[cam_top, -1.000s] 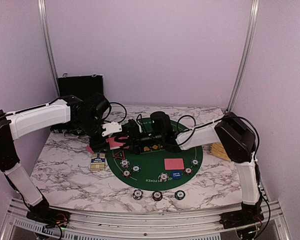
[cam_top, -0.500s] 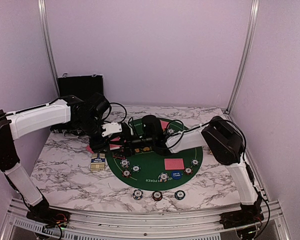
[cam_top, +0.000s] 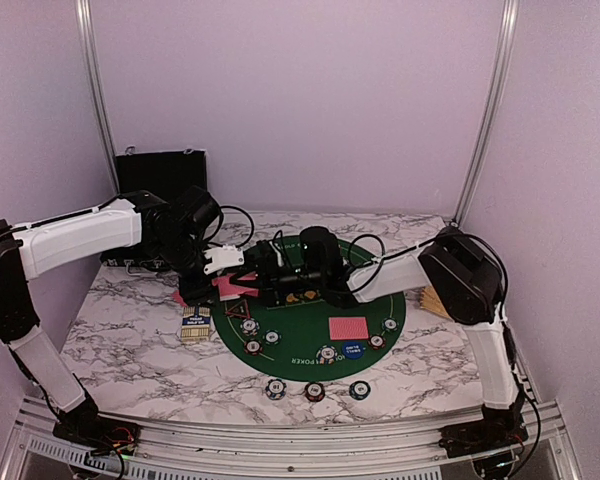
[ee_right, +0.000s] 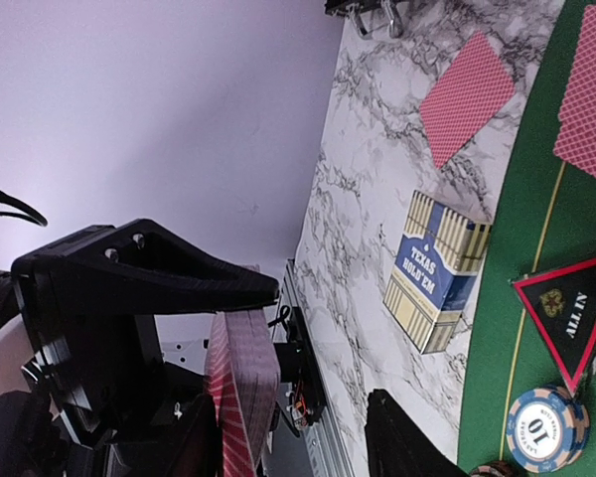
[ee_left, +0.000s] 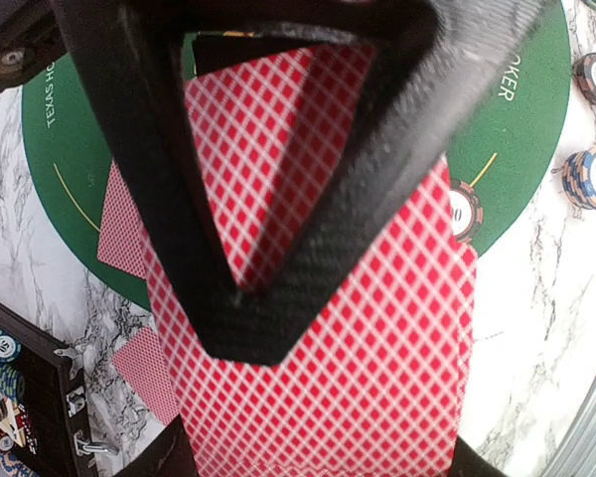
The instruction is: Distribute texas hold em gaming equipment
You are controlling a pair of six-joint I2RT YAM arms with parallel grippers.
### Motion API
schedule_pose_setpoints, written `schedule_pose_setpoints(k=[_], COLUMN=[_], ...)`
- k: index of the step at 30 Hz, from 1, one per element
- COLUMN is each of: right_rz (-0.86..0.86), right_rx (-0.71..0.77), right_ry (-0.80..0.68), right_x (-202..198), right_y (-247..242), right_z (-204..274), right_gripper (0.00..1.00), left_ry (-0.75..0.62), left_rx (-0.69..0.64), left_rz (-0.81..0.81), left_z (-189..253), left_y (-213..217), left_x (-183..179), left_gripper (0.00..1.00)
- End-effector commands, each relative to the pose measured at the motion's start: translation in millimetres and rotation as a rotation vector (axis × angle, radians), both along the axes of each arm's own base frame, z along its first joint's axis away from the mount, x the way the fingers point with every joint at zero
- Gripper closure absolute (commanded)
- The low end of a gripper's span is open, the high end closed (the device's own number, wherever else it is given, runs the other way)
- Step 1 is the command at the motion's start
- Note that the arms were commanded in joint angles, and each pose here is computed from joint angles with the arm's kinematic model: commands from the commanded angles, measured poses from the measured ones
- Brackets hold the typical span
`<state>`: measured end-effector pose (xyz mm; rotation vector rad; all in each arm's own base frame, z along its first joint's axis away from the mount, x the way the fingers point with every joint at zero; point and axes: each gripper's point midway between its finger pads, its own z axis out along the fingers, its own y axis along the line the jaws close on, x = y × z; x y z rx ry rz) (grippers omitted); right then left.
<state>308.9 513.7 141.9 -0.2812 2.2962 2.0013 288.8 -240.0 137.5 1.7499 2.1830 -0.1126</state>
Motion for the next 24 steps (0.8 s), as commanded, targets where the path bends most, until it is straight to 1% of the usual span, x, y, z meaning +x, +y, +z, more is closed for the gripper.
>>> schedule_pose_setpoints(k=[1, 6, 12, 19, 24], right_rz=[-0.02, -0.019, -0.024, -0.034, -0.018], right_rx=[-0.019, -0.002, 0.01, 0.006, 0.028], right_ry=[-0.009, -0.023, -0.035, -0.047, -0.058], right_x=[3, 1, -1, 0, -3], right_y=[-11, -14, -21, -29, -26], right_z=[-1, 11, 23, 29, 38], right_gripper=[0.53, 0.61, 0.74, 0.76, 0.73], left_ry=[-0.028, -0.027, -0.027, -0.025, -0.024], left_rx=[-0.022, -0.009, 0.002, 0.0, -0.006], left_rz=[0.001, 0.003, 0.006, 0.005, 0.005], left_z=[12, 9, 7, 6, 8], left_y=[-3, -1, 1, 0, -1], left_x=[5, 5, 6, 5, 5], left_gripper=[1.0, 1.0, 1.0, 1.0, 1.0])
